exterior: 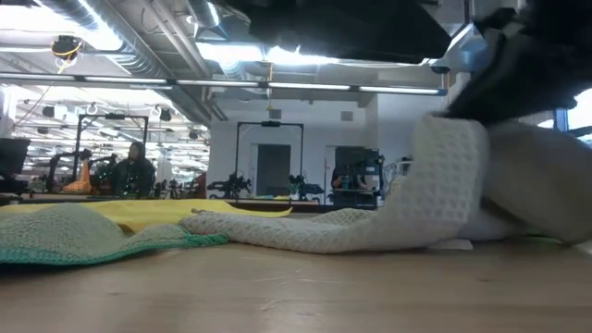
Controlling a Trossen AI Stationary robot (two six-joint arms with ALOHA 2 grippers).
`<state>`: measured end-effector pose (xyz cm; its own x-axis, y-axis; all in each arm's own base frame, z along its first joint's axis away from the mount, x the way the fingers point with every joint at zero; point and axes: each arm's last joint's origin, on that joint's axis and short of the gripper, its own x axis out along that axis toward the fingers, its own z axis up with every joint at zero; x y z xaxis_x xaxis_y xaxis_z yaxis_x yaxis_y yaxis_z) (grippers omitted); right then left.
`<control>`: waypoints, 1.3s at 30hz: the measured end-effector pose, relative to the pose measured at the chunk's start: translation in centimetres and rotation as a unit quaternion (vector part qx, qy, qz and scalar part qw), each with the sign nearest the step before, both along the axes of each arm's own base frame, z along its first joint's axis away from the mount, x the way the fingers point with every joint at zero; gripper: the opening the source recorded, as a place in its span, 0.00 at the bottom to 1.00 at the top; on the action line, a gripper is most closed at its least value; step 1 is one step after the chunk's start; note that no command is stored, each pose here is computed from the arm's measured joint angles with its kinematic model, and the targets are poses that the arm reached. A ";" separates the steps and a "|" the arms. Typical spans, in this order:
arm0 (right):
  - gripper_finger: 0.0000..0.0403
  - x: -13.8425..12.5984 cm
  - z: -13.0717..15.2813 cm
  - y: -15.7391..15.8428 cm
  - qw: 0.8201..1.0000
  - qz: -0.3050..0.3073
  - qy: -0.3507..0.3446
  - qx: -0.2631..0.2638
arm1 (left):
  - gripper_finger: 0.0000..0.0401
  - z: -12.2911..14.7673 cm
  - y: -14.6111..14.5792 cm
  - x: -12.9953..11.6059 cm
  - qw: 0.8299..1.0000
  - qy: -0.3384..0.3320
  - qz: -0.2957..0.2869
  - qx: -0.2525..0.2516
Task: Fold microfiber towels
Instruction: Adjust the gray cloth
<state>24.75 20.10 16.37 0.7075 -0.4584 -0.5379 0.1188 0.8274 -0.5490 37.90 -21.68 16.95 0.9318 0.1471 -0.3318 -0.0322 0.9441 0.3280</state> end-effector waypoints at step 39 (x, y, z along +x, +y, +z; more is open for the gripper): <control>0.03 8.9 13.7 -7.7 0.987 -0.082 0.039 -0.135 | 0.31 -1.1 1.8 0.1 0.992 0.075 0.062 0.086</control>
<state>33.67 12.37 30.05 0.5736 -0.6970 -0.4303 0.1880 0.6233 -0.7590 38.03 -19.92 15.88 0.8450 0.3229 -0.4263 -0.0823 0.8662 0.4929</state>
